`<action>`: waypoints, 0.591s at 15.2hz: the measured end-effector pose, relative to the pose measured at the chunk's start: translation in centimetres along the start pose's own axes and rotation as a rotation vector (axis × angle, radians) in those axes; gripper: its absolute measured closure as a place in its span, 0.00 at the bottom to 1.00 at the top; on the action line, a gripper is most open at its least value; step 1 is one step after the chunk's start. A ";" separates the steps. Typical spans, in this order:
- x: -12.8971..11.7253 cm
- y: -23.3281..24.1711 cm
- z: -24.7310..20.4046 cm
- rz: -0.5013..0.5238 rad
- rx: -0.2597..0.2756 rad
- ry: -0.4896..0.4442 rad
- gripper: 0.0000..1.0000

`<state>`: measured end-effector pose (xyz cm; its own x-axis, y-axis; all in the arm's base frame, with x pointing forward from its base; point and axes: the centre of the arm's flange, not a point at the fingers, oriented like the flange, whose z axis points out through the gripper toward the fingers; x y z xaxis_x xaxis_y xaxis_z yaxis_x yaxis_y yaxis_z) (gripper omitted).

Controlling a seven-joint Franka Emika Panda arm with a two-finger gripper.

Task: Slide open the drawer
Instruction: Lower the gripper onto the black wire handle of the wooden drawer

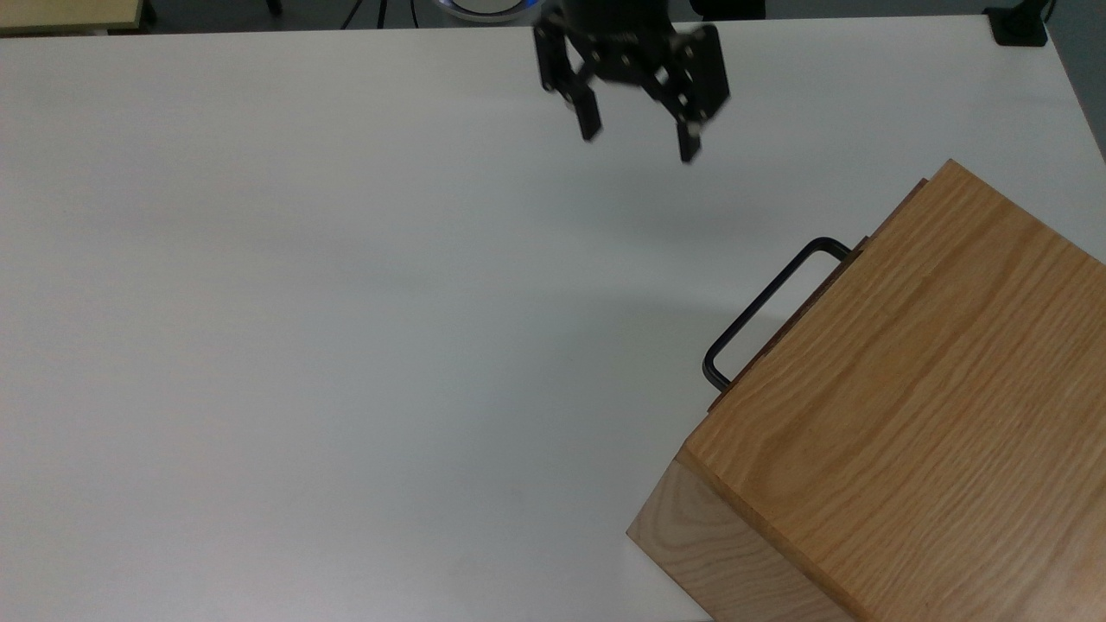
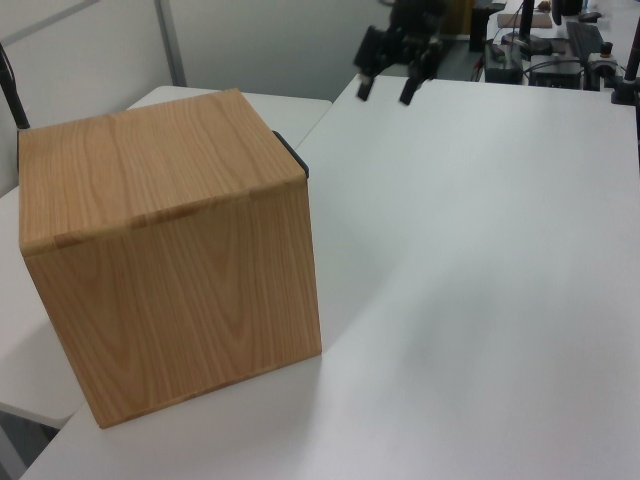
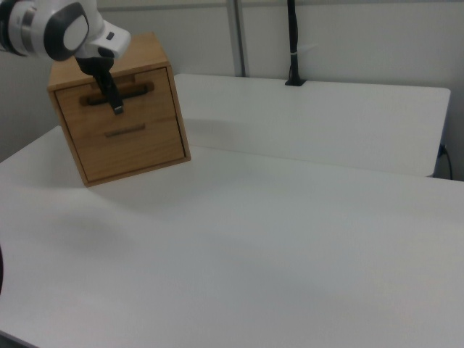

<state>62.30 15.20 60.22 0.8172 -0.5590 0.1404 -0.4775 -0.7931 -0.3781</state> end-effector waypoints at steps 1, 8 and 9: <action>0.1 -0.7 1.1 0.034 0.023 0.017 0.00; -0.4 -3.8 6.3 0.137 0.139 0.085 0.17; -0.6 -4.2 6.7 0.137 0.151 0.090 0.29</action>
<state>65.94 20.50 55.54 0.7126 -0.6839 0.1564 -0.5233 -0.6667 -0.5308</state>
